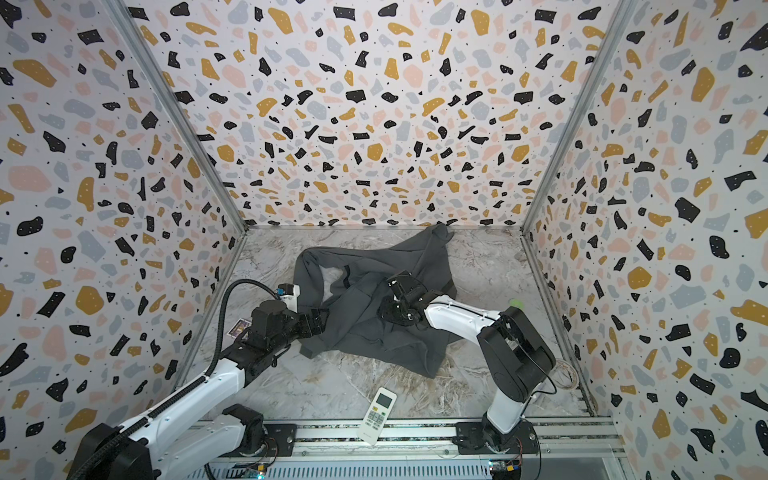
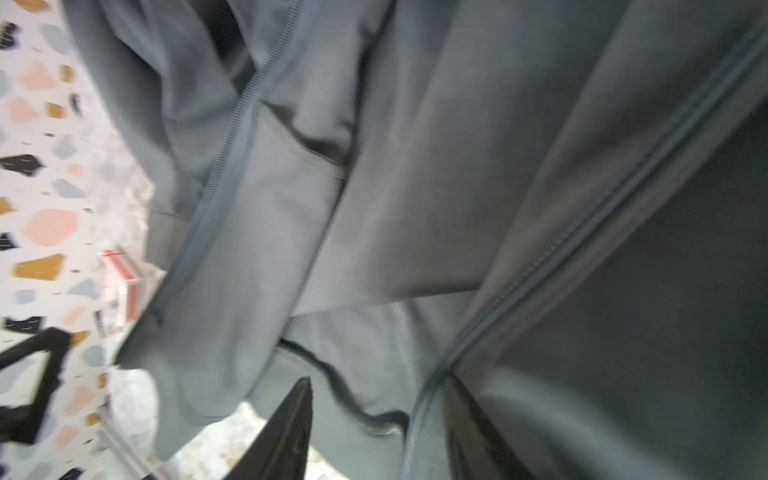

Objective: Zip up the jacket

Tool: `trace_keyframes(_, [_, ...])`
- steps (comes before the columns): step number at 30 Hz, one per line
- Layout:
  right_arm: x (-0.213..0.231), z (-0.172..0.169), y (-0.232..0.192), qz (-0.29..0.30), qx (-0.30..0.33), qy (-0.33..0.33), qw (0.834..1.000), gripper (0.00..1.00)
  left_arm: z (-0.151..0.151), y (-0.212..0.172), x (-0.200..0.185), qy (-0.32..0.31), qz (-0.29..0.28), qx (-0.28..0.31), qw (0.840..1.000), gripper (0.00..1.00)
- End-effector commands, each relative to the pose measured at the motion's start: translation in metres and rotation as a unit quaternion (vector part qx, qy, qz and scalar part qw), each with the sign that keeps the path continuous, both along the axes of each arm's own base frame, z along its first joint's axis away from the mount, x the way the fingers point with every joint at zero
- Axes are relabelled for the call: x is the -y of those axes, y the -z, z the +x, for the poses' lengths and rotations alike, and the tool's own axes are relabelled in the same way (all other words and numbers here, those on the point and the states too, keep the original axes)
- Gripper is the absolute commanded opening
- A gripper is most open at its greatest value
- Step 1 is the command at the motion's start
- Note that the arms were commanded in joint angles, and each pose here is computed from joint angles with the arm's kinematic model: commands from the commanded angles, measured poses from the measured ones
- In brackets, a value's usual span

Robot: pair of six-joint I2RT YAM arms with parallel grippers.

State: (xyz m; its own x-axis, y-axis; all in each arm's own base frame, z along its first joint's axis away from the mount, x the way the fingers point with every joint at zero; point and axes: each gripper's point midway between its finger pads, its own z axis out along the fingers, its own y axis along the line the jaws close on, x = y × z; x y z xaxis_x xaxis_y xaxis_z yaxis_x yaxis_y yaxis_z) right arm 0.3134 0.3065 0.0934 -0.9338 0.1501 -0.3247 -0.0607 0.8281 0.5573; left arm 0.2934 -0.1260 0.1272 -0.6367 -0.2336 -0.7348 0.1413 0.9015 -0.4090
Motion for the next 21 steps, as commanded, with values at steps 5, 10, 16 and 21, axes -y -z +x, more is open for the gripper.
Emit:
trace_keyframes(5, [0.012, -0.001, -0.086, 0.038, 0.074, -0.029, 0.996, 0.55, 0.0, 0.002, 0.0, 0.001, 0.008, 0.0, 1.0, 0.92])
trace_keyframes(10, [0.059, -0.026, -0.049, -0.012, 0.039, -0.007, 0.999, 0.54, 0.003, 0.003, 0.005, 0.009, 0.001, -0.002, 1.0, 0.92])
trace_keyframes(16, [0.074, -0.067, 0.019, -0.006, -0.025, 0.014, 1.0, 0.5, 0.004, 0.011, 0.009, 0.013, 0.002, -0.017, 1.0, 0.91])
trace_keyframes(21, [0.113, -0.061, 0.071, -0.047, -0.052, 0.051, 0.996, 0.34, 0.004, 0.012, 0.013, 0.013, 0.002, -0.024, 1.0, 0.91])
